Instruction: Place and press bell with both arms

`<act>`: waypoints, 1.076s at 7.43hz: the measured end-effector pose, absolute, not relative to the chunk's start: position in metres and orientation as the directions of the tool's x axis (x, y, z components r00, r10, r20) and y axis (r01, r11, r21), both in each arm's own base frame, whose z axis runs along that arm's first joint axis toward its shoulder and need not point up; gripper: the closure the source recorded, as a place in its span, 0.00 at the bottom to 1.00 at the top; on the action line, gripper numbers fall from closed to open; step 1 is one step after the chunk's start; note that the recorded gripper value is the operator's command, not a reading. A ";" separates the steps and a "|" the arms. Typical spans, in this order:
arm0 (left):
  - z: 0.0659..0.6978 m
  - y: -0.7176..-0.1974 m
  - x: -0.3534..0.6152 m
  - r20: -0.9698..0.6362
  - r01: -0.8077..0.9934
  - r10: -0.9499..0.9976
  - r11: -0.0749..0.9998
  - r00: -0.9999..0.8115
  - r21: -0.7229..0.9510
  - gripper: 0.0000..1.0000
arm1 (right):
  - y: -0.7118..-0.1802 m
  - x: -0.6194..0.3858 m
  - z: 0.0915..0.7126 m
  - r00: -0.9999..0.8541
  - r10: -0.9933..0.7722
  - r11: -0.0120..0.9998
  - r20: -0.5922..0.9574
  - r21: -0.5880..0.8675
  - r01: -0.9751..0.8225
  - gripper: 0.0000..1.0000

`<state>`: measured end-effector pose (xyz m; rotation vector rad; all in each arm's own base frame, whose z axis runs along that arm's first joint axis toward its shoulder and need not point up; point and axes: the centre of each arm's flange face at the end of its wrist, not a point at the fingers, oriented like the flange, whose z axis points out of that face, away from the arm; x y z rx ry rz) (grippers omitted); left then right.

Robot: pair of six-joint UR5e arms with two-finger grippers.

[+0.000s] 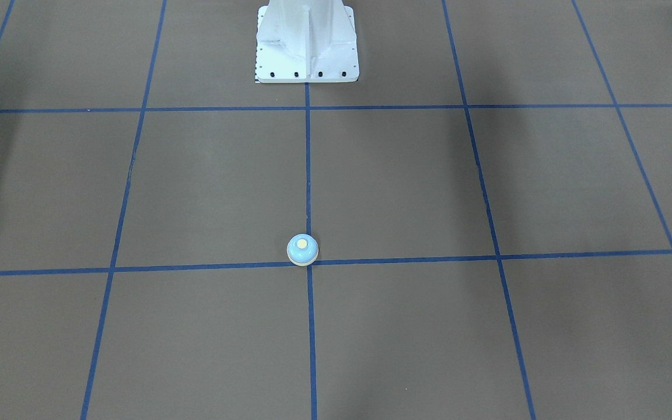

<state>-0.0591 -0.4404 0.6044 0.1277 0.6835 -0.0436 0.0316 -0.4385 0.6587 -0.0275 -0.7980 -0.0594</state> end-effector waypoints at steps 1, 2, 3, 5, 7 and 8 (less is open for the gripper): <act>0.604 -0.439 -0.059 -0.634 0.083 0.011 0.990 0.773 0.118 0.00 | -0.437 0.034 0.659 0.691 -0.041 0.998 0.721 0.001 0.058 0.00; 0.609 -0.433 -0.060 -0.634 0.083 0.008 0.990 0.773 0.114 0.00 | -0.436 0.034 0.659 0.685 -0.039 0.999 0.727 0.002 0.054 0.00; 0.618 -0.425 -0.060 -0.634 0.081 -0.002 0.992 0.774 0.096 0.00 | -0.436 0.035 0.659 0.682 -0.035 0.999 0.730 0.000 0.051 0.00; 0.624 -0.419 -0.060 -0.634 0.078 -0.009 0.994 0.774 0.082 0.00 | -0.437 0.035 0.654 0.682 -0.035 0.999 0.731 0.005 0.046 0.00; 0.624 -0.418 -0.060 -0.635 0.077 -0.009 0.994 0.772 0.080 0.00 | -0.439 0.041 0.636 0.686 -0.023 1.000 0.727 0.014 0.018 0.00; 0.624 -0.418 -0.059 -0.635 0.076 -0.008 0.994 0.772 0.080 0.00 | -0.440 0.045 0.630 0.687 -0.009 1.000 0.727 0.011 0.002 0.00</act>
